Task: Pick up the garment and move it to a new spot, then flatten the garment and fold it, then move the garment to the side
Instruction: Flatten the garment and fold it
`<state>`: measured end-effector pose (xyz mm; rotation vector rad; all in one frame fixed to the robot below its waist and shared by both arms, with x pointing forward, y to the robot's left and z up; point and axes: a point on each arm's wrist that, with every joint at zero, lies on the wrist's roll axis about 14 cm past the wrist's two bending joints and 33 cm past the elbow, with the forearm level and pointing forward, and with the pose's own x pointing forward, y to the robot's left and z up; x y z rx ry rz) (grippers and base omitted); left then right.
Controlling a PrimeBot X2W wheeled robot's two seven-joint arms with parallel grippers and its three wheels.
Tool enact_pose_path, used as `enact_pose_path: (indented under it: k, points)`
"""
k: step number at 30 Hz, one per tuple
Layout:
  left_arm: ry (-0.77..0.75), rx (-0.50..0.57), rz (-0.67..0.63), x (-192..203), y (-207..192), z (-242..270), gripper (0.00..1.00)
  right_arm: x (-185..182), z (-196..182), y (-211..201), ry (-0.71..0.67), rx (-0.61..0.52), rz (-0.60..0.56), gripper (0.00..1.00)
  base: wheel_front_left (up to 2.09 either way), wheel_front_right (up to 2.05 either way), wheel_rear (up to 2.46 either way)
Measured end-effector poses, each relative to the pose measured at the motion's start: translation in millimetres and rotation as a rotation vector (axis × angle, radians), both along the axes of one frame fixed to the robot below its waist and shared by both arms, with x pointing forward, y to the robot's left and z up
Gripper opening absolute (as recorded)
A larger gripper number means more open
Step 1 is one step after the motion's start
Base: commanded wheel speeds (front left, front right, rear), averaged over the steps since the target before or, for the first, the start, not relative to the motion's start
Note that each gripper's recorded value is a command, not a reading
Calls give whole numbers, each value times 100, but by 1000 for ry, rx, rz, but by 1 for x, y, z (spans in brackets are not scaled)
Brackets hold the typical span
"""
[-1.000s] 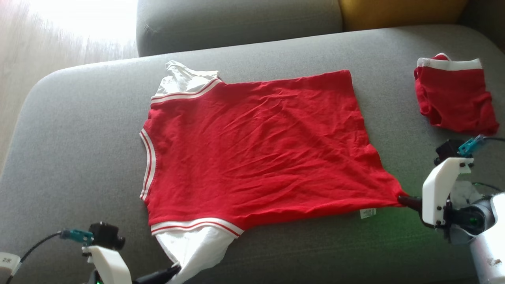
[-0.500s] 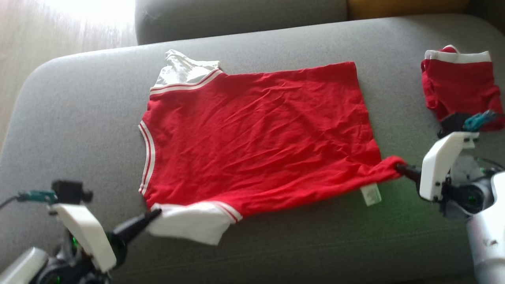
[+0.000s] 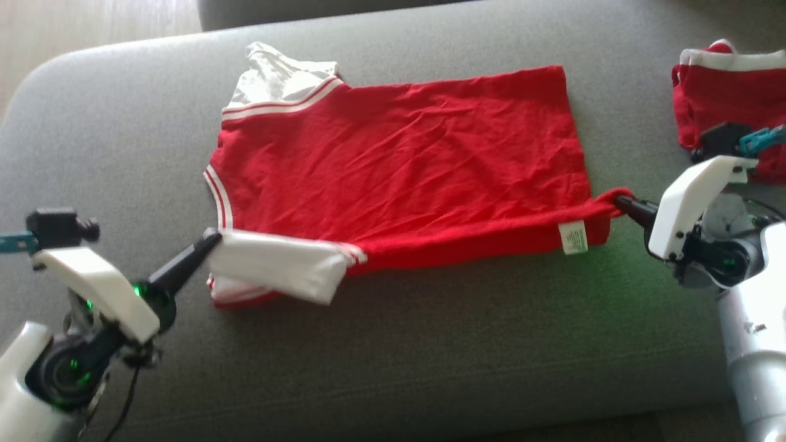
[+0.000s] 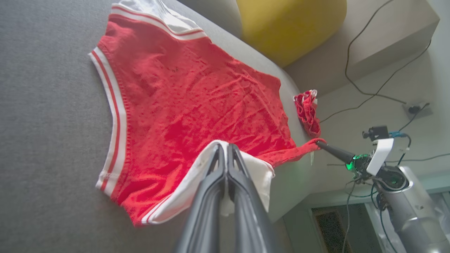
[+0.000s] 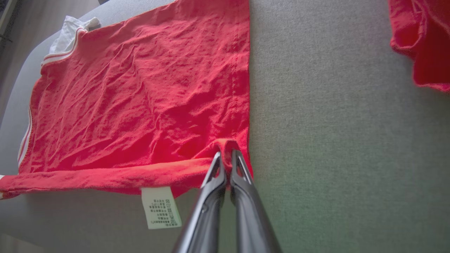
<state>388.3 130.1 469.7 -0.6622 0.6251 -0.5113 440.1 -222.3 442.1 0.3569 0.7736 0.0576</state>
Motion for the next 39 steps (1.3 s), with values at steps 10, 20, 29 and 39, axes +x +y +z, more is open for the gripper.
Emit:
enact_pose_path:
  k: [10,20,29,39]
  points:
    - [35,-57,90,33,6,-7,0,22,-17,2,14,7,-29,0,0,0,0]
    - [40,-27,125,56,7,-18,0,47,-25,7,-15,4,-39,0,0,0,0]
    - [65,8,146,66,9,-34,0,58,-36,15,-10,12,-31,0,0,0,0]
    - [41,30,177,82,7,-36,7,68,-37,13,-51,15,-52,100,0,0,0]
